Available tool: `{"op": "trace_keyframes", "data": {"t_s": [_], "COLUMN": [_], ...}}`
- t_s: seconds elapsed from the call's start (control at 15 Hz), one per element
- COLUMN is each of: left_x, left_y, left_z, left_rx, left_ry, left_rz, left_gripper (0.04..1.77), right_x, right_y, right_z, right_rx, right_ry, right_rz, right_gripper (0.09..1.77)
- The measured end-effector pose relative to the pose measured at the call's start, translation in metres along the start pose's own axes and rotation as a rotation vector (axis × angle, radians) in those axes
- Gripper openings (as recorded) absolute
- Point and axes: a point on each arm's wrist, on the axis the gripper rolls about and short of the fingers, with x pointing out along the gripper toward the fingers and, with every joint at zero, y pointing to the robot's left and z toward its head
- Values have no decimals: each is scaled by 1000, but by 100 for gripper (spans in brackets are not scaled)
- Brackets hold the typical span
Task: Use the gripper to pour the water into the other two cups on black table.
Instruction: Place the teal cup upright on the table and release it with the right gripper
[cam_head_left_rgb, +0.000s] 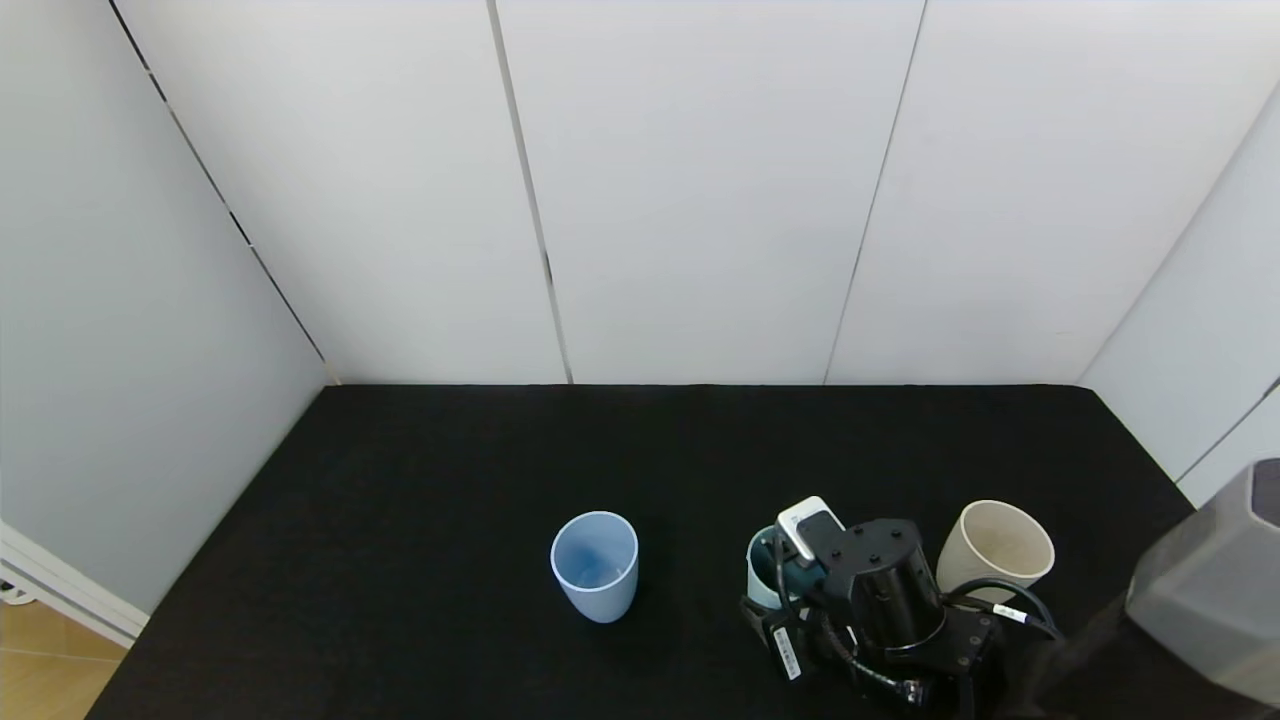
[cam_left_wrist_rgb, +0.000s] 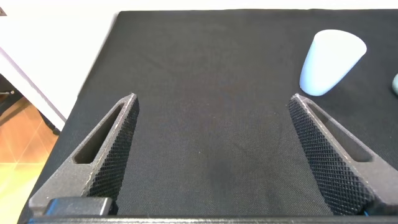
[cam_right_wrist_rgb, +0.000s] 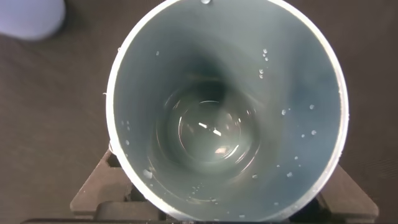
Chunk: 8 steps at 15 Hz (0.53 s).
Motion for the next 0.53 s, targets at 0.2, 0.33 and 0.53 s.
{"op": "trace_keyframes", "data": {"t_s": [0.2, 0.33, 0.53], "left_x": [0, 0, 0], "left_y": [0, 0, 0], "left_z": [0, 0, 0], "left_rx": [0, 0, 0], "left_ry": [0, 0, 1], "left_rz": [0, 0, 0], "left_gripper": [172, 172, 172], "right_x": [4, 4, 2], "right_y": [1, 1, 1], "right_z": [-4, -4, -3], "right_rx": [-3, -4, -6], "right_ry": [10, 12, 11], "right_rz": [-1, -1, 1], "right_gripper": [118, 118, 118]}}
